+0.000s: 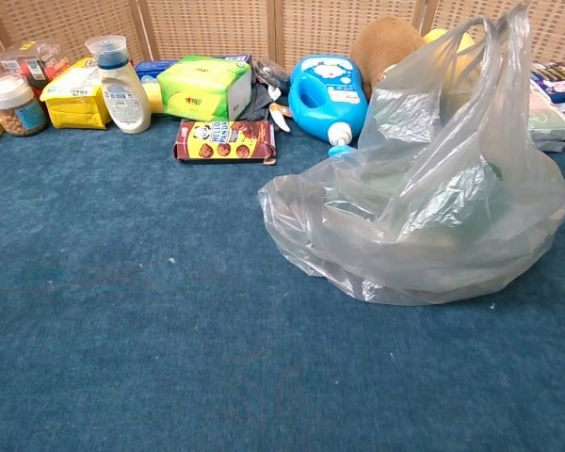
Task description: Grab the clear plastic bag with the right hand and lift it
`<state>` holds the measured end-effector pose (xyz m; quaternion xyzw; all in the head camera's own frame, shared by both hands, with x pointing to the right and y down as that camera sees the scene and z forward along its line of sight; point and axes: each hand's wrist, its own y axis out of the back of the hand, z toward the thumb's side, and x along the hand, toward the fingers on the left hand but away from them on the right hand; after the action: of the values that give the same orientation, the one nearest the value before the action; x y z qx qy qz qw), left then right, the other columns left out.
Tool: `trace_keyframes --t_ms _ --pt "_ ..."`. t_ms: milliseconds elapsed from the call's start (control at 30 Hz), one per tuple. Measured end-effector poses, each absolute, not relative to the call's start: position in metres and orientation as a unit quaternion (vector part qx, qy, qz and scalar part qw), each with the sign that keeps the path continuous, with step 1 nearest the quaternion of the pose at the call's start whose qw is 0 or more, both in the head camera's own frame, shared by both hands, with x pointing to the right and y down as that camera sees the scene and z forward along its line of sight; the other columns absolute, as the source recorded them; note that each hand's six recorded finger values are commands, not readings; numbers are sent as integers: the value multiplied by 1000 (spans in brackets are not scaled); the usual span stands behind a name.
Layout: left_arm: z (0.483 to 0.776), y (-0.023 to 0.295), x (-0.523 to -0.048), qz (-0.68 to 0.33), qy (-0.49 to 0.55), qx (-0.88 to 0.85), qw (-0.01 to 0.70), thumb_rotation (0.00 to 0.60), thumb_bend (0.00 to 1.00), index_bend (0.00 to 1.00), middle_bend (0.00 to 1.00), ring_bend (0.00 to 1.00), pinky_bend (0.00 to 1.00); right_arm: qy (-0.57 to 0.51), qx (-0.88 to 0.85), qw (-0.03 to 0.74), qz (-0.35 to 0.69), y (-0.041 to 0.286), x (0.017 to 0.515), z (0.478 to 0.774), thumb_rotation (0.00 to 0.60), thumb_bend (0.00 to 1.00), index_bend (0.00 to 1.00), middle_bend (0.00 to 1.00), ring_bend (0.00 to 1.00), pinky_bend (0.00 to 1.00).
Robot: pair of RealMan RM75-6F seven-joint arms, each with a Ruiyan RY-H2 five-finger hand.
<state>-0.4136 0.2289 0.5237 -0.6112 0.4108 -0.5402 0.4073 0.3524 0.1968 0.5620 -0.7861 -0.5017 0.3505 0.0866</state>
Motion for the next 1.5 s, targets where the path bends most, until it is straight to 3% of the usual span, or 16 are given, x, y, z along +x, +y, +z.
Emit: trace_keyframes --t_ms 233,500,1500 --pt "525 227 -414 -544 408 -610 408 1 167 543 498 409 204 -495 -795 61 347 190 347 575 3 380 144 214 188 237" --pt "528 223 -414 -544 405 -611 408 1 166 543 499 409 204 -482 -805 47 342 184 335 585 3 379 243 230 206 234" --pt "538 224 -422 -553 402 -611 399 4 166 543 498 409 204 -432 -853 -18 294 156 265 587 2 379 242 235 212 255"
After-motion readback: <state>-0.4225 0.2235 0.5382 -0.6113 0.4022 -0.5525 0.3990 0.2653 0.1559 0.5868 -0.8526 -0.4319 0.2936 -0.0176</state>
